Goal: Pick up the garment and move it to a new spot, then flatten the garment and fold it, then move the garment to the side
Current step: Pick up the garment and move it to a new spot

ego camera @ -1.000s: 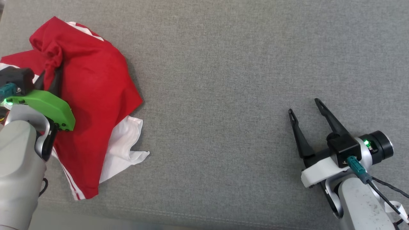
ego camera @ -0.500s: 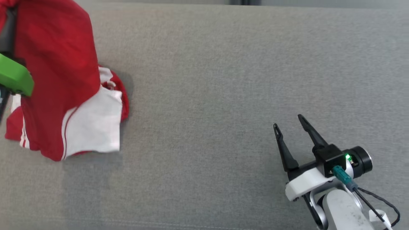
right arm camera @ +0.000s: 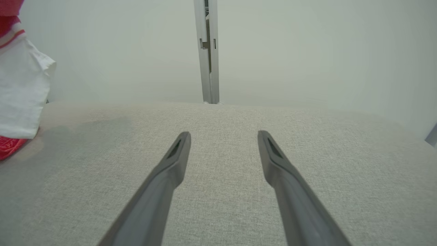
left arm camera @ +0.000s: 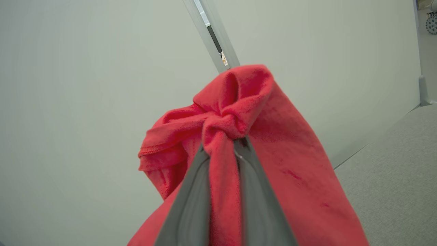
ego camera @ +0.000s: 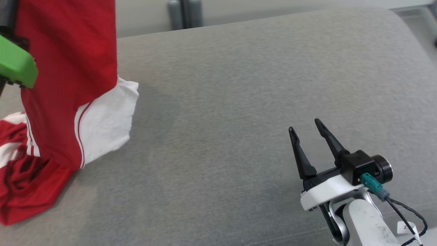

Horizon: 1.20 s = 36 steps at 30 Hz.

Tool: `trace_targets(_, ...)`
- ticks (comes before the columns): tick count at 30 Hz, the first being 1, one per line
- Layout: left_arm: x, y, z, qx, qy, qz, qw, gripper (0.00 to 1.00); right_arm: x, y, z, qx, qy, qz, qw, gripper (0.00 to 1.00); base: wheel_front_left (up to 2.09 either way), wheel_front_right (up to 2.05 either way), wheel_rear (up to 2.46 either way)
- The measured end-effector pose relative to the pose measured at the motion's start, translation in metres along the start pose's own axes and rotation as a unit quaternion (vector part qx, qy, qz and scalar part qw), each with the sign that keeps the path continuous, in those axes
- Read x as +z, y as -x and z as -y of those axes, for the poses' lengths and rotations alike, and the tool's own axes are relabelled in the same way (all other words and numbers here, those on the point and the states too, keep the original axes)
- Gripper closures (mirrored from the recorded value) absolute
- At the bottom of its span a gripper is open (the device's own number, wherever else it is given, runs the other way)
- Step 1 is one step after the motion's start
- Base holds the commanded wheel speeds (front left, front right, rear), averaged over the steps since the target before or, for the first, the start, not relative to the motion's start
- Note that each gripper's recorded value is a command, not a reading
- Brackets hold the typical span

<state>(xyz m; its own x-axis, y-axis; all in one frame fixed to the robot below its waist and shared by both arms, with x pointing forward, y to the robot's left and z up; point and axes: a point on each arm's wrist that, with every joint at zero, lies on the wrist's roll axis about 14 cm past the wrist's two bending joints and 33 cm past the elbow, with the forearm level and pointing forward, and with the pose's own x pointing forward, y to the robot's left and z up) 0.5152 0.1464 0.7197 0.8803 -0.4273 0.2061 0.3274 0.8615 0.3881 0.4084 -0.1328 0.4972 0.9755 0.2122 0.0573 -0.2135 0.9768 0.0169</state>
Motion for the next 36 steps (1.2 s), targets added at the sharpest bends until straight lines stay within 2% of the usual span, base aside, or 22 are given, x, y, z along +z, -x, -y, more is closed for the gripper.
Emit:
trace_targets(5,0.002,-0.034,0.064,-0.075,0.041,0.021,0.996,1.00,0.008,0.018,0.035,-0.055,0.002,0.006,0.998,0.00,0.00,0.00,0.00)
trace_targets(9,-0.012,-0.056,0.128,-0.154,0.075,0.013,0.985,1.00,0.010,0.033,0.058,-0.094,0.002,0.005,0.996,0.00,0.00,0.00,0.00)
trace_targets(11,-0.026,-0.070,0.176,-0.210,0.095,0.003,0.973,1.00,0.011,0.041,0.071,-0.116,0.000,0.005,0.993,0.00,0.00,0.00,0.00)
trace_targets(13,-0.043,-0.077,0.207,-0.242,0.107,-0.011,0.964,1.00,0.008,0.047,0.078,-0.128,-0.001,-0.001,0.992,0.00,0.00,0.00,0.00)
trace_targets(17,-0.073,-0.087,0.266,-0.299,0.136,-0.032,0.944,1.00,0.002,0.051,0.091,-0.150,-0.003,-0.014,0.989,0.00,0.00,0.00,0.00)
trace_targets(23,-0.129,-0.084,0.336,-0.360,0.157,-0.079,0.916,1.00,-0.018,0.057,0.107,-0.176,-0.003,-0.047,0.983,0.00,0.00,0.00,0.00)
trace_targets(25,-0.139,-0.087,0.348,-0.367,0.166,-0.078,0.912,0.00,-0.024,0.058,0.110,-0.181,-0.001,-0.057,0.982,0.00,0.00,0.00,0.00)
trace_targets(31,-0.139,-0.088,0.363,-0.361,0.205,-0.036,0.909,0.00,-0.039,0.055,0.110,-0.178,0.003,-0.079,0.981,0.00,0.00,0.00,0.00)
trace_targets(36,-0.164,-0.062,0.357,-0.320,0.242,-0.064,0.914,0.00,-0.050,0.053,0.097,-0.157,0.009,-0.095,0.983,0.00,0.00,0.00,0.00)
